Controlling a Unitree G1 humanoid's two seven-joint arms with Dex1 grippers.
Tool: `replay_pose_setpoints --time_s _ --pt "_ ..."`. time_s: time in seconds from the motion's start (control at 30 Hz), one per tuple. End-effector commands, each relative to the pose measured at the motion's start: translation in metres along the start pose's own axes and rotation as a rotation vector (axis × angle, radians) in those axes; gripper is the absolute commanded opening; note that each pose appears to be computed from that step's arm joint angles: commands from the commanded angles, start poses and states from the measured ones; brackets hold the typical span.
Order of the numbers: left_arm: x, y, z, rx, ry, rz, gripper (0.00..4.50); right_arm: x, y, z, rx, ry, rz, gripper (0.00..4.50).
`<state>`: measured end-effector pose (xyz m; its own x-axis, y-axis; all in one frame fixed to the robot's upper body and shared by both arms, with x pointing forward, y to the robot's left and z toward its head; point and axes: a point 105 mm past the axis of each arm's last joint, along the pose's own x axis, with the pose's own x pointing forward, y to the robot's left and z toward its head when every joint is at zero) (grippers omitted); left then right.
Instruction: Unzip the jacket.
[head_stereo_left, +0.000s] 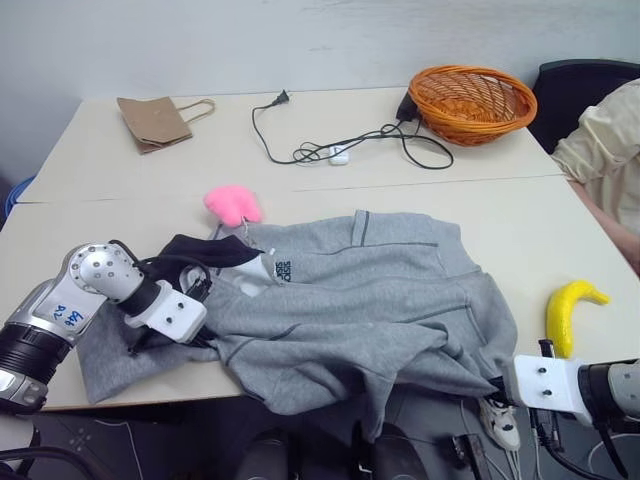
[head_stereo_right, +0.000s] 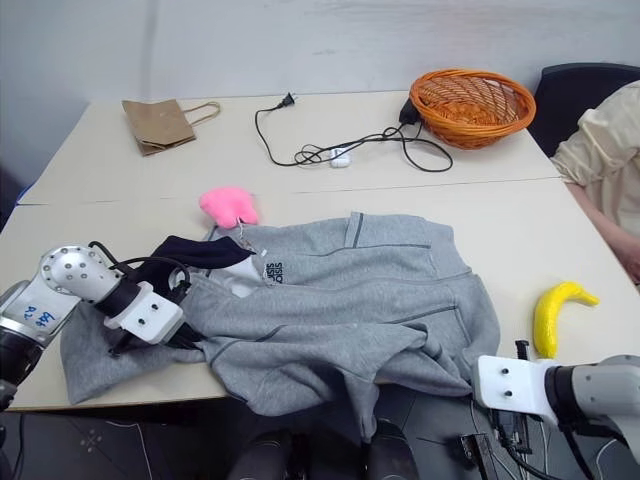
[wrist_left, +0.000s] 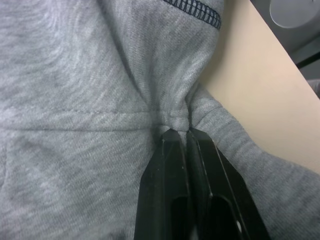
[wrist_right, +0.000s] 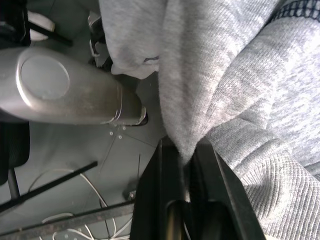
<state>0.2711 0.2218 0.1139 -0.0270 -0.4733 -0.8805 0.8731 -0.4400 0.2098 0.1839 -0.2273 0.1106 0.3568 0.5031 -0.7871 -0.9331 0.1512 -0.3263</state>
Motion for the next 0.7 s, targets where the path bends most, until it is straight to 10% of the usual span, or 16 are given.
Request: replay_pose_setpoints --time_s 0.03,0.37,0.57,0.7 --pt "0.005 -0.022 -0.014 -0.061 0.053 -0.12 0.0 -0.005 -0.007 0.004 0.027 -0.018 -0.039 1.4" --pt "-0.038 -0.009 0.037 -0.448 -0.312 -0.045 2.78 -0.041 -0.025 0.056 0.217 -0.287 -0.01 4.5" --pt "-0.095 0.044 0.061 -0.676 -0.643 0.157 4.46 -0.071 -0.043 0.095 0.298 -0.496 -0.007 4.5" --pt "-0.115 0.093 0.041 -0.865 -0.743 0.405 4.46 -0.076 -0.059 0.113 0.308 -0.587 -0.069 4.5"
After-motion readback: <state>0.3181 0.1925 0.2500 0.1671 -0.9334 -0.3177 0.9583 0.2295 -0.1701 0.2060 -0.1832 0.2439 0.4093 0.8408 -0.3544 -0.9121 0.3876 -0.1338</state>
